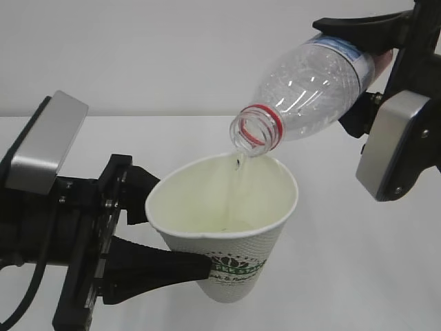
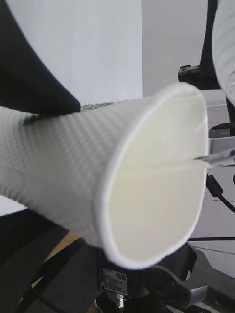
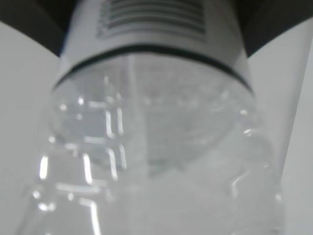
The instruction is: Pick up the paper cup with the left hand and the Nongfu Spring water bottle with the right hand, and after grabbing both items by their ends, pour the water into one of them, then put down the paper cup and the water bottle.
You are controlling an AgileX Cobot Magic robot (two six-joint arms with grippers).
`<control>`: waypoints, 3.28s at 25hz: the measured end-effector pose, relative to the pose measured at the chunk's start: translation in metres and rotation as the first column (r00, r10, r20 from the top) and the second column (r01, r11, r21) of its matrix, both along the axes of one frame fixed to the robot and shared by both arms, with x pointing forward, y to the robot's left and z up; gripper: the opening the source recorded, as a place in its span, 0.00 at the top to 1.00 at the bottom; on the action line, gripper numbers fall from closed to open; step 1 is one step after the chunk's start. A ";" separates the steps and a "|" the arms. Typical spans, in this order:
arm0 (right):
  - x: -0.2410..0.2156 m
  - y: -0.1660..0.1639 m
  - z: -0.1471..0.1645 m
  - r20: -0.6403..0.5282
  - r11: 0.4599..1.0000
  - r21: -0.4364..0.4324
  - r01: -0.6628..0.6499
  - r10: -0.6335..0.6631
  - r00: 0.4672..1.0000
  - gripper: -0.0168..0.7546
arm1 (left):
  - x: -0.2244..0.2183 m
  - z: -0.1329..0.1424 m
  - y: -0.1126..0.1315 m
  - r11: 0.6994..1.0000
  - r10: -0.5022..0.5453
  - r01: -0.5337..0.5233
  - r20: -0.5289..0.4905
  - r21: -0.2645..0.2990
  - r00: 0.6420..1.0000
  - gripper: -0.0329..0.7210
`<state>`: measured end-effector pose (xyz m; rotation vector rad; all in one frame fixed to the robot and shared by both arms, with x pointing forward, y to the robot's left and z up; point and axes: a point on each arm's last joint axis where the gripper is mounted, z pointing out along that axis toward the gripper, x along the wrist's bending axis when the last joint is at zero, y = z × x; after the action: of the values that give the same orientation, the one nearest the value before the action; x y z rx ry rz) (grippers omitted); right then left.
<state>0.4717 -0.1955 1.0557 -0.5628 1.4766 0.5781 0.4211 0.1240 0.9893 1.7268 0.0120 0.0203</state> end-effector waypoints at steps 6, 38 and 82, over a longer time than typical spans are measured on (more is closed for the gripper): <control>0.000 0.000 0.000 0.006 1.000 -0.006 0.000 0.000 1.000 0.35 | 0.000 0.000 0.000 1.000 0.000 0.000 0.000 0.000 1.000 0.40; 0.000 0.000 0.000 0.012 1.000 -0.010 -0.001 0.001 1.000 0.35 | 0.001 0.001 0.000 1.000 0.012 -0.012 -0.004 -0.007 1.000 0.40; -0.001 0.001 0.003 0.052 1.000 -0.020 -0.009 0.010 0.999 0.35 | 0.002 0.001 0.000 1.000 0.027 -0.027 -0.008 -0.011 1.000 0.40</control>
<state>0.4711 -0.1948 1.0583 -0.5966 1.4326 0.5524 0.4233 0.1240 0.9901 1.7160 0.0413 0.0330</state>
